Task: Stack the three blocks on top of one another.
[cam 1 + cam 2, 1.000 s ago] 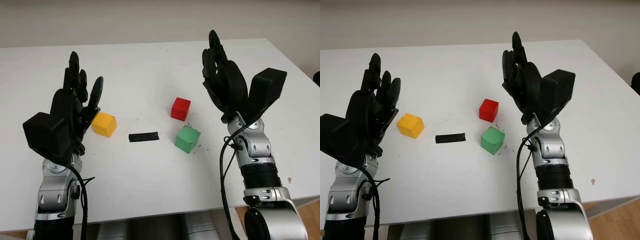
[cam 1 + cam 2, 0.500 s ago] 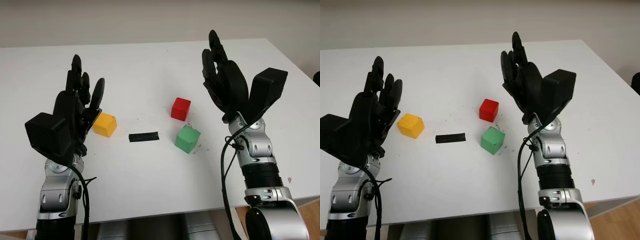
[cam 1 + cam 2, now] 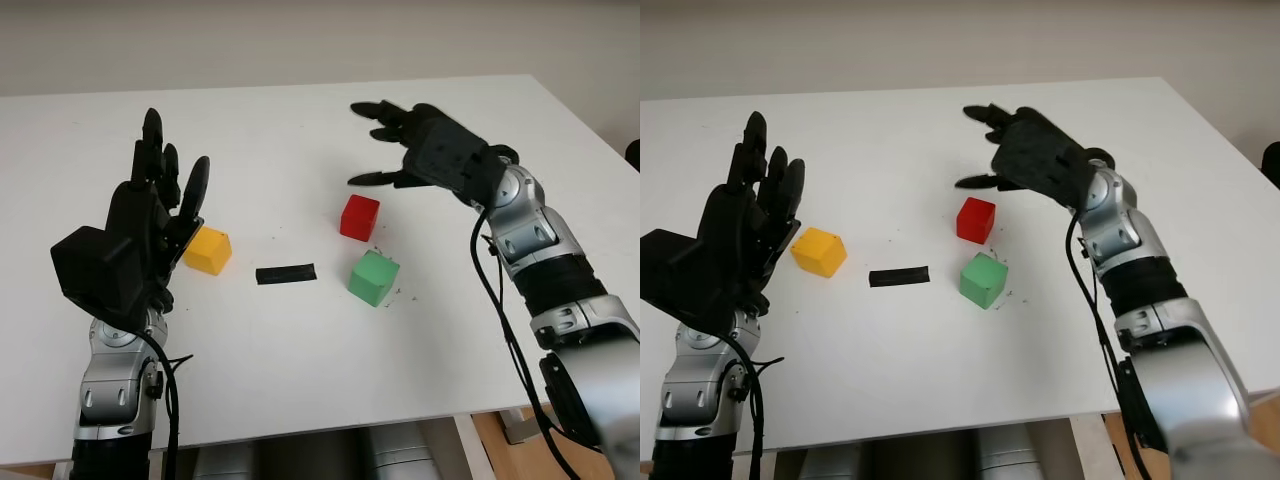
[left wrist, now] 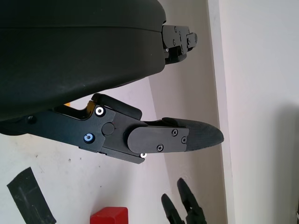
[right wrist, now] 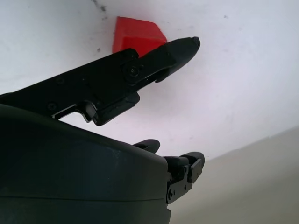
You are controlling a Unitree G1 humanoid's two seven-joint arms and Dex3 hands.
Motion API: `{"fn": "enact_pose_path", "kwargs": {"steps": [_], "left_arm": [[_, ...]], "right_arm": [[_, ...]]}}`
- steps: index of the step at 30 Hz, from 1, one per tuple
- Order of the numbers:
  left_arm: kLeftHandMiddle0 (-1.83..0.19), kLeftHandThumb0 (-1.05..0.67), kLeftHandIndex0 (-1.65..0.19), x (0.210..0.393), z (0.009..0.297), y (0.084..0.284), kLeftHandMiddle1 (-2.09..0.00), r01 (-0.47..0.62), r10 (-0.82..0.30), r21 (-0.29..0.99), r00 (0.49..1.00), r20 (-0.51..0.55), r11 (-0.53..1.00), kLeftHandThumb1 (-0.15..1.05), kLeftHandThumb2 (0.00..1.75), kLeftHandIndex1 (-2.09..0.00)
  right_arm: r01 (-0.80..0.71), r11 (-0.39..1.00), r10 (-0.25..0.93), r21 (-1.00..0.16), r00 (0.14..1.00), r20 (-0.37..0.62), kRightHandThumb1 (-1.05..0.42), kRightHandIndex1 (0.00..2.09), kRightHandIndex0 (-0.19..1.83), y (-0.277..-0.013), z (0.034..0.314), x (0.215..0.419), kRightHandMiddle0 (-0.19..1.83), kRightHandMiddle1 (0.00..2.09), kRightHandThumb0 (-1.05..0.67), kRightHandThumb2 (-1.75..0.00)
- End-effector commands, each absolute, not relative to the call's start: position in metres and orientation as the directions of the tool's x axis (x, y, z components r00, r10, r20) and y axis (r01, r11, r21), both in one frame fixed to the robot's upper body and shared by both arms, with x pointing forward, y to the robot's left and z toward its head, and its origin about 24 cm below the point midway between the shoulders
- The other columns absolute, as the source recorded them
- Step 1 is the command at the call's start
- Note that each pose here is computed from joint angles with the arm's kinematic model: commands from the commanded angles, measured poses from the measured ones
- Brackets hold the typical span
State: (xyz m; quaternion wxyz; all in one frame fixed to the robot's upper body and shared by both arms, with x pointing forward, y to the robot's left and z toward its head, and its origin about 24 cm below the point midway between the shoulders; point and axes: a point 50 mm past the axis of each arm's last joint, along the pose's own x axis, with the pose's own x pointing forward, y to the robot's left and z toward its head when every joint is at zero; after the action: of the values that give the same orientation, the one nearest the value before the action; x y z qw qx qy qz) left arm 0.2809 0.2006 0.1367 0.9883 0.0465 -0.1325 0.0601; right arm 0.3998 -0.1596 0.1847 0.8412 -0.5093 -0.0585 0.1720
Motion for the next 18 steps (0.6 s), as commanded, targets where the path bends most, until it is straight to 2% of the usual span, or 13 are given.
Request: {"fn": "enact_pose_path", "kwargs": {"steps": [1, 18], "left_arm": [[0.08, -0.69, 0.1, 0.278, 0.138, 0.2, -0.05, -0.129, 0.105, 0.069, 0.956, 0.274, 0.989, 1.05, 0.37, -0.04], [0.07, -0.7, 0.08, 0.278, 0.138, 0.201, -0.05, -0.132, 0.107, 0.08, 0.96, 0.258, 0.988, 1.05, 0.36, -0.05]], "right_arm": [[-0.2, 0.381, 0.351, -0.903, 0.935, -0.059, -0.85, 0.25, 0.31, -0.161, 0.197, 0.402, 0.22, 0.25, -0.61, -0.05], [-0.282, 0.171, 0.392, -0.944, 0.899, -0.197, -0.84, 0.23, 0.29, -0.151, 0.159, 0.405, 0.25, 0.23, -0.61, -0.05]]}}
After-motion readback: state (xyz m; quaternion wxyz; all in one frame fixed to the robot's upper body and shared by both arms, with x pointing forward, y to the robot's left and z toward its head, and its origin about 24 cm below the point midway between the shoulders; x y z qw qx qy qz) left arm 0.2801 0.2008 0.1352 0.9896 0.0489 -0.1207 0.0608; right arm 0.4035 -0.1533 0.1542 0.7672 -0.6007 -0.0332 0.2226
